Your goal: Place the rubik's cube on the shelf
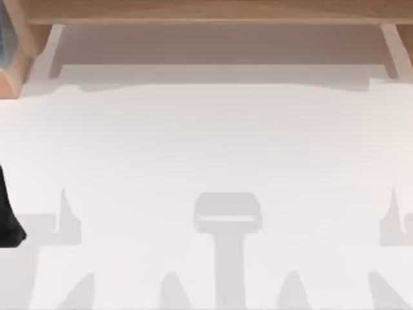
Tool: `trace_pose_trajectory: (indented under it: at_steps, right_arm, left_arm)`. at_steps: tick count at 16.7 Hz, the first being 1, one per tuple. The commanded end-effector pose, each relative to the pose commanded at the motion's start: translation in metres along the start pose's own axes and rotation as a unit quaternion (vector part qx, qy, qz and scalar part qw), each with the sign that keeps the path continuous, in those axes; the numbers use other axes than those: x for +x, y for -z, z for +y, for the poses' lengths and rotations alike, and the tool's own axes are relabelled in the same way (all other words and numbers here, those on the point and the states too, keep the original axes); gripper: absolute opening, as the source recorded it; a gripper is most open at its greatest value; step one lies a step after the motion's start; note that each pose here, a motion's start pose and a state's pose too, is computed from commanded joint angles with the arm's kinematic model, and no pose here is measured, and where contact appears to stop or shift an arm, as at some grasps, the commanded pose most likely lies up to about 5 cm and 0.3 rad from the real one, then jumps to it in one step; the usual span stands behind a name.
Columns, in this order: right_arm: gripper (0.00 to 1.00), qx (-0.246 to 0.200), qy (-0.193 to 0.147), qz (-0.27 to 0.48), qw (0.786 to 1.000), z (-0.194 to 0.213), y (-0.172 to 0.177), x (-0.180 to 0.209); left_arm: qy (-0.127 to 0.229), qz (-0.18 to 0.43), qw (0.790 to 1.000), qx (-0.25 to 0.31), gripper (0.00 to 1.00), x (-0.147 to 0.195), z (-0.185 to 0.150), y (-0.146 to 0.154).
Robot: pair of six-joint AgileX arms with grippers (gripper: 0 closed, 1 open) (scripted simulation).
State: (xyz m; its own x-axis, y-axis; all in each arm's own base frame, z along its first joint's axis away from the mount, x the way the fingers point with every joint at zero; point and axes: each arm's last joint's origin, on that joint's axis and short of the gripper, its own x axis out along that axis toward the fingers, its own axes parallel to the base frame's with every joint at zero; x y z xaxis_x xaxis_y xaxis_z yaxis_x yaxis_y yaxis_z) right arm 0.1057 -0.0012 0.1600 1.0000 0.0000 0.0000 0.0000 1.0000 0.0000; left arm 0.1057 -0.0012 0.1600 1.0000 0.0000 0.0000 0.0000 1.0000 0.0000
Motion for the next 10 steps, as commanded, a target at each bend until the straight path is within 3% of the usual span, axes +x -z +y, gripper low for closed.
trace_pose_trajectory:
  at_steps: [5, 10]
  right_arm:
    - [1.0, -0.027, 0.005, -0.017, 0.999, -0.002, -0.016, 0.001]
    - [1.0, -0.15, 0.018, -0.043, 0.988, -0.009, -0.067, 0.023]
  left_arm:
    - [0.0, 0.0, 1.0, 0.0, 1.0, 0.0, 0.0, 0.0]
    - [0.0, 0.0, 1.0, 0.0, 1.0, 0.0, 0.0, 0.0]
